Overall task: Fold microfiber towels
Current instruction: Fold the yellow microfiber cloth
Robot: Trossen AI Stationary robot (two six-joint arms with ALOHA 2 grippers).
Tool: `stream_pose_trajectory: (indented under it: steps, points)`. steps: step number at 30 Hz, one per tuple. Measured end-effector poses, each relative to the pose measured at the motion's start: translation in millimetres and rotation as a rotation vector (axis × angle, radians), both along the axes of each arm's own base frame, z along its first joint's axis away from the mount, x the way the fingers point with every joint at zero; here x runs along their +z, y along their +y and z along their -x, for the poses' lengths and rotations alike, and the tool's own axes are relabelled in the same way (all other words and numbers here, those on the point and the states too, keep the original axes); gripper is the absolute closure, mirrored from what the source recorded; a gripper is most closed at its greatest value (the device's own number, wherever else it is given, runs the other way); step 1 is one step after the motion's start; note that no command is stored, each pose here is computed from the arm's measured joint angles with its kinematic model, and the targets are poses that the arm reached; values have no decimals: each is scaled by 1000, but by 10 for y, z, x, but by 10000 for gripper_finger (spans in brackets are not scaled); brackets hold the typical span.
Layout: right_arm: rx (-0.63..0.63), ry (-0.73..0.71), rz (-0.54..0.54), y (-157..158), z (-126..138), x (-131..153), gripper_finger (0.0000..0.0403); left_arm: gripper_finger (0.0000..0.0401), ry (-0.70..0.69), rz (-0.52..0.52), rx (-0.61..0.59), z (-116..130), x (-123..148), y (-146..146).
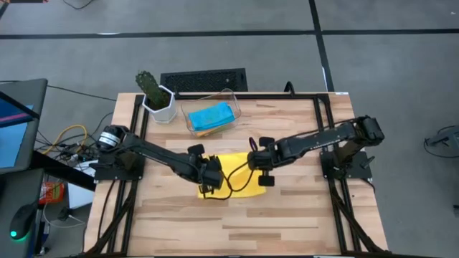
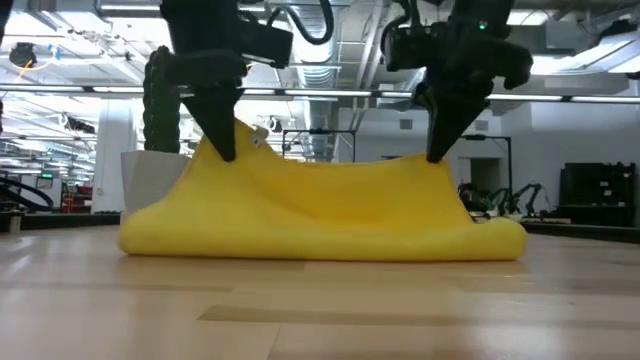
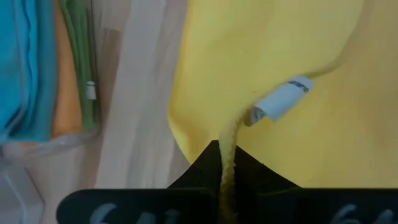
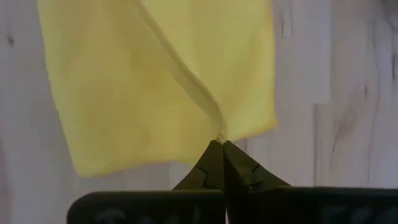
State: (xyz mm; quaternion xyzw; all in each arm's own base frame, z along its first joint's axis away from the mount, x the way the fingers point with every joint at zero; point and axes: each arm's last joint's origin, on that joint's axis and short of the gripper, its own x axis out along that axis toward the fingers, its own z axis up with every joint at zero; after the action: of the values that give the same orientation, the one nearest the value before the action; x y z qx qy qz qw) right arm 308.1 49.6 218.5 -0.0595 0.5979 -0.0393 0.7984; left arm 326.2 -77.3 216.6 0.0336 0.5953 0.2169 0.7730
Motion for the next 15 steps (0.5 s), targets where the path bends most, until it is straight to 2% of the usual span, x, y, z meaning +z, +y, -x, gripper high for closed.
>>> stream_pose_trajectory:
  steps: [10, 12, 15]
  points:
    - [24, 23, -4, -136, -99, -120, 384, 401, -62, 52, 19, -93, -137, 203]
    - [21, 61, 2, -180, -79, -162, 386, 401, -48, 71, 26, -81, -178, 241]
    - [12, 29, 4, -240, -128, -180, 381, 401, -28, 87, 61, -48, -240, 291]
